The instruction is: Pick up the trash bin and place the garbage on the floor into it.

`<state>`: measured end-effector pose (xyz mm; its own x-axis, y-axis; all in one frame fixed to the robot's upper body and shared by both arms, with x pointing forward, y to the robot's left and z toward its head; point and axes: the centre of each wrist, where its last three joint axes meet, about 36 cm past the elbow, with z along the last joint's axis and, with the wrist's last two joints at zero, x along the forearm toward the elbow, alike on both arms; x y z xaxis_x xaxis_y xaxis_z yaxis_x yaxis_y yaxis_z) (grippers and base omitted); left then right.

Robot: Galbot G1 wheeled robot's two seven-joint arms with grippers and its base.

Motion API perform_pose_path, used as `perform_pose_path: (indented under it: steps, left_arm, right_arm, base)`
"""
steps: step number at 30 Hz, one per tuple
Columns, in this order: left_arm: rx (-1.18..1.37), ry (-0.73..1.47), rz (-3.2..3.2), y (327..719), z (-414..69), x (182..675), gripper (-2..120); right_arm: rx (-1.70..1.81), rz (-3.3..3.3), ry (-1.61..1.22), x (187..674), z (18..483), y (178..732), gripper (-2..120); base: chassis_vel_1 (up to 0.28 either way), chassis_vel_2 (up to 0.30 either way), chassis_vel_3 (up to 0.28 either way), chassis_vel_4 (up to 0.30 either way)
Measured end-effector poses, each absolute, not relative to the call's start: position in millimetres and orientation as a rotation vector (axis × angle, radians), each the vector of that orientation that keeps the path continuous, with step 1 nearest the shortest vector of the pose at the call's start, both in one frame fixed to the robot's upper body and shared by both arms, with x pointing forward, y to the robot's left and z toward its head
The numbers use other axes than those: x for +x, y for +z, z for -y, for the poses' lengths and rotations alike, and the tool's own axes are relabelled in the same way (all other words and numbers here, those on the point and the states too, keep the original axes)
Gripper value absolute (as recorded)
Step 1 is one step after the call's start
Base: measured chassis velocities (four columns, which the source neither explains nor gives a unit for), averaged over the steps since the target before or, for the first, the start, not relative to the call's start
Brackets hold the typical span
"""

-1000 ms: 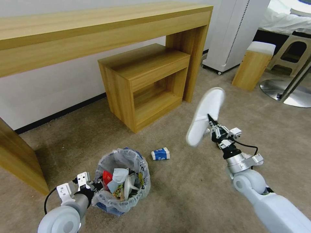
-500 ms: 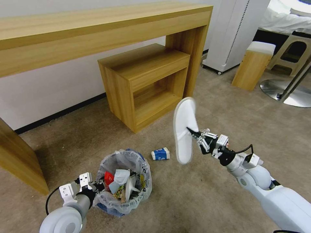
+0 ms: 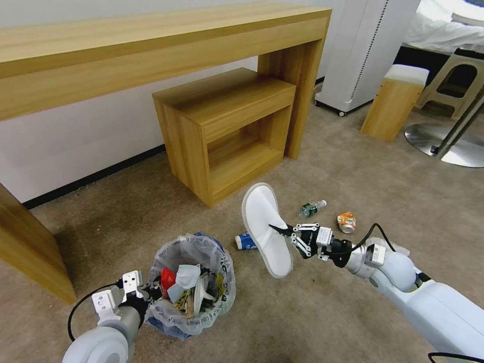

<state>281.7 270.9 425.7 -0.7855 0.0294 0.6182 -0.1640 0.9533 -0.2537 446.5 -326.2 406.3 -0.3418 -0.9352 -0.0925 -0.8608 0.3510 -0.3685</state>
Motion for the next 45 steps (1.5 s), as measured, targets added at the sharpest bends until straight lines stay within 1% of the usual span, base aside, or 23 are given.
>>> perform_pose_path:
  steps: [12, 21, 24, 32, 45]
  left_arm:
    - [0.081, 0.387, 2.435, 419, -268, 285, 0]
    - [0.06, 0.368, 2.431, 416, -267, 289, 0]
    - [0.054, 0.359, 2.429, 415, -268, 291, 0]
    - [0.04, 0.345, 2.43, 416, -271, 294, 0]
    - [0.026, 0.34, 2.429, 415, -273, 297, 0]
  right_arm:
    - [-1.636, -2.277, -0.348, 447, 302, 422, 0]
    - [-1.669, -2.223, -0.31, 460, 281, 427, 0]
    - [-1.673, -2.177, -0.288, 475, 262, 432, 0]
    - [-1.711, -2.107, -0.249, 492, 230, 442, 0]
    - [-1.795, -2.017, -0.168, 505, 177, 448, 0]
  base:
    - [0.0, 0.0, 0.0, 0.0]
    - [0.0, 0.0, 0.0, 0.0]
    - [0.0, 0.0, 0.0, 0.0]
    - [0.0, 0.0, 0.0, 0.0]
    - [0.0, 0.0, 0.0, 0.0]
